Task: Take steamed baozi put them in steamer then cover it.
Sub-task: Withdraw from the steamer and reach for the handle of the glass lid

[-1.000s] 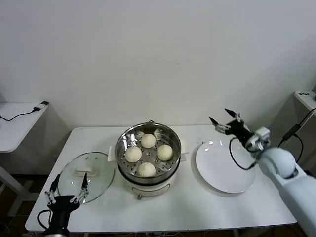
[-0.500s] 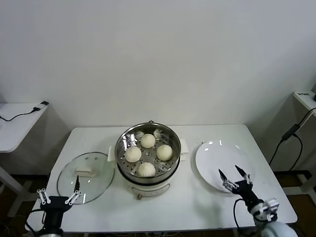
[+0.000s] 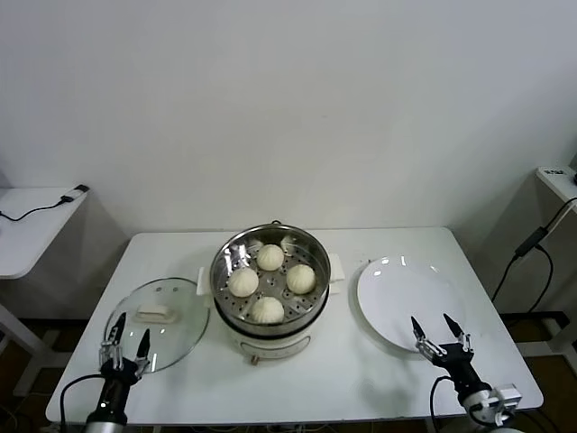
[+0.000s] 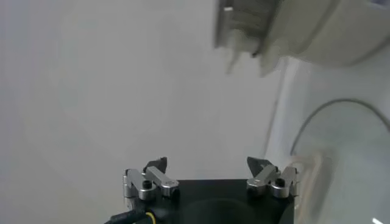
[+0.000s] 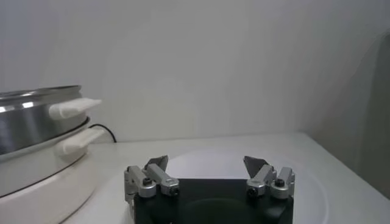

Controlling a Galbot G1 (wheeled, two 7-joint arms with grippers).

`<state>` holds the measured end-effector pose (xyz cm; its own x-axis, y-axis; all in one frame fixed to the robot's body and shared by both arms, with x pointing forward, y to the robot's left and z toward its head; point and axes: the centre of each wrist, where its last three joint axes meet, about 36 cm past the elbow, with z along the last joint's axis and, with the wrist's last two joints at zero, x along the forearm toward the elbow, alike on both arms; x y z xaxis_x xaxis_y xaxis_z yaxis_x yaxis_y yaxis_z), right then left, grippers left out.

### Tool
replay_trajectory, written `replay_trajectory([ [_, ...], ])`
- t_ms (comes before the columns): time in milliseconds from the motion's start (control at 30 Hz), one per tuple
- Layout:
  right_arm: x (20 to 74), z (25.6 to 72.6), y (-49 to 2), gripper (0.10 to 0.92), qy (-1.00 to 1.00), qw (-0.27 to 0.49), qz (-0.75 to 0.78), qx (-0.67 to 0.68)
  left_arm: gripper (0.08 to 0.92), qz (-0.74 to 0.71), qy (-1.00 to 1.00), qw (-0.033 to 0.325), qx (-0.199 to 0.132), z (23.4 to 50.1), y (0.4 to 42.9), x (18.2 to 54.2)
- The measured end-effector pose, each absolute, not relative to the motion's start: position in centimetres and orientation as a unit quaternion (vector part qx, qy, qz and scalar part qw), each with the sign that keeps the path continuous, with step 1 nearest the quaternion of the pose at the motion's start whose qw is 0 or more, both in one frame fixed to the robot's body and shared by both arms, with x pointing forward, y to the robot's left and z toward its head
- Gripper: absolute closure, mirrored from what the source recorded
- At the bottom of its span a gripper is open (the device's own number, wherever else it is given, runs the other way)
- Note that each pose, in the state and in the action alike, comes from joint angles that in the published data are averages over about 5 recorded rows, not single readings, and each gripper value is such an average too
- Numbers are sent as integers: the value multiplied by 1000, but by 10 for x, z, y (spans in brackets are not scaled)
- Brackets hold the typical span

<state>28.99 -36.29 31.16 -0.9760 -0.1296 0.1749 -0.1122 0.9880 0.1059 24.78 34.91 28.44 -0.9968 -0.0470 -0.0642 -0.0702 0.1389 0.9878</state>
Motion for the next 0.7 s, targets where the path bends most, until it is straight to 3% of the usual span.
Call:
replay_trajectory([
  [333,280,316,-359,200,-994,86,-53,47,177,710,704,1,-17,247,381,281],
  [700,273,319,-355,200,-994,80,-58,38,177,734,679,-17,-17,234,397,314],
])
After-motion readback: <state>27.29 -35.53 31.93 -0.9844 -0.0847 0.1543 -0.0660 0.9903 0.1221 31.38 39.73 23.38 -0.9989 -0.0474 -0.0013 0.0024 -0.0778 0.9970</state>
